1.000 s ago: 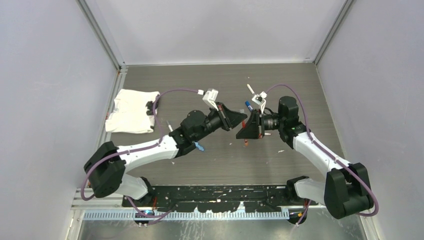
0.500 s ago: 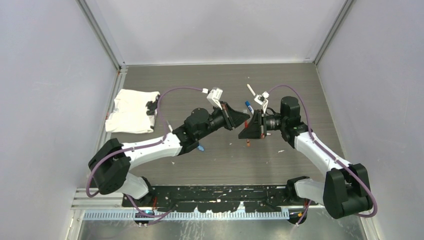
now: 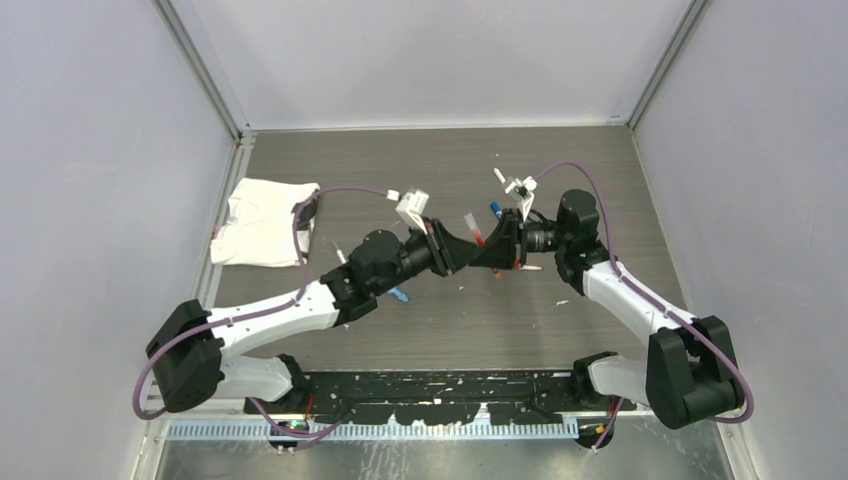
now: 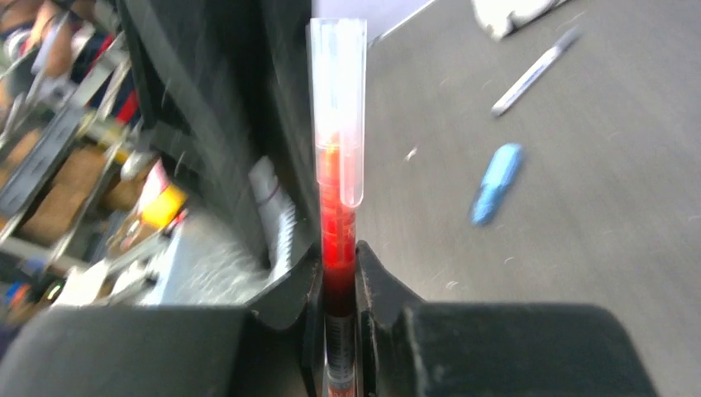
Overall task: Insert the pens into the pen caps
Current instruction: Press the pen cap onto the pen.
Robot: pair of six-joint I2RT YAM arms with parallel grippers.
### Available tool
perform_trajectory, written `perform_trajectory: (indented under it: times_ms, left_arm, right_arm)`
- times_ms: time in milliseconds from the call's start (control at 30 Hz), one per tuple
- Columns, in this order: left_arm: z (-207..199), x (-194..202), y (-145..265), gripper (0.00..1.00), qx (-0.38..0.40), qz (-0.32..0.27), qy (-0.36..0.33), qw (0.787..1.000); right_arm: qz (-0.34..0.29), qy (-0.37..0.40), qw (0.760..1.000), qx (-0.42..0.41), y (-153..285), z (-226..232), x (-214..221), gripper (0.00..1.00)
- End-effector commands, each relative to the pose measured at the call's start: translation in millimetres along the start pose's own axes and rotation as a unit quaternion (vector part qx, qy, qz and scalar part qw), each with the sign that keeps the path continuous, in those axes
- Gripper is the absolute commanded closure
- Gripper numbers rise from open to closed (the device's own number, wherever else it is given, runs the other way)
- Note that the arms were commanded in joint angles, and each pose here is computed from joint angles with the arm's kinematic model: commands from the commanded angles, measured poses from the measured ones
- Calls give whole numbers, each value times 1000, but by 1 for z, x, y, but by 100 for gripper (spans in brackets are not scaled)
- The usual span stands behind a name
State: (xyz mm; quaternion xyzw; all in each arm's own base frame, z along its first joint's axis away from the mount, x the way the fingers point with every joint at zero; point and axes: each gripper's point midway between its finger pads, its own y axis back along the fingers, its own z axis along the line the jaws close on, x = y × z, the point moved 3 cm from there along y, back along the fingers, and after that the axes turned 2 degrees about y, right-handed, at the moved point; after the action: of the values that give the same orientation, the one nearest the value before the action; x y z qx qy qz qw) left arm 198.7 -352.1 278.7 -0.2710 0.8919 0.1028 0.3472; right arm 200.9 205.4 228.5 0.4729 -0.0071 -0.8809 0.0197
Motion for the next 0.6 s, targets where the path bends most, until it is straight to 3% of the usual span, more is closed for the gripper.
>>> perform_trajectory:
  times_ms: [0,233,567]
  left_arm:
    - [-19,56,12,72,62,108,14,992]
    - [-15,31,13,45,74,29,35,996]
    - [16,-12,27,39,-13,-60,12,998]
  right_arm:
    - [-85,74,989,95,0,-27,-55,100]
    - [-67,77,992,73,-6,-23,-49,100]
    - [-61,76,993,63,-8,-20,-47,99]
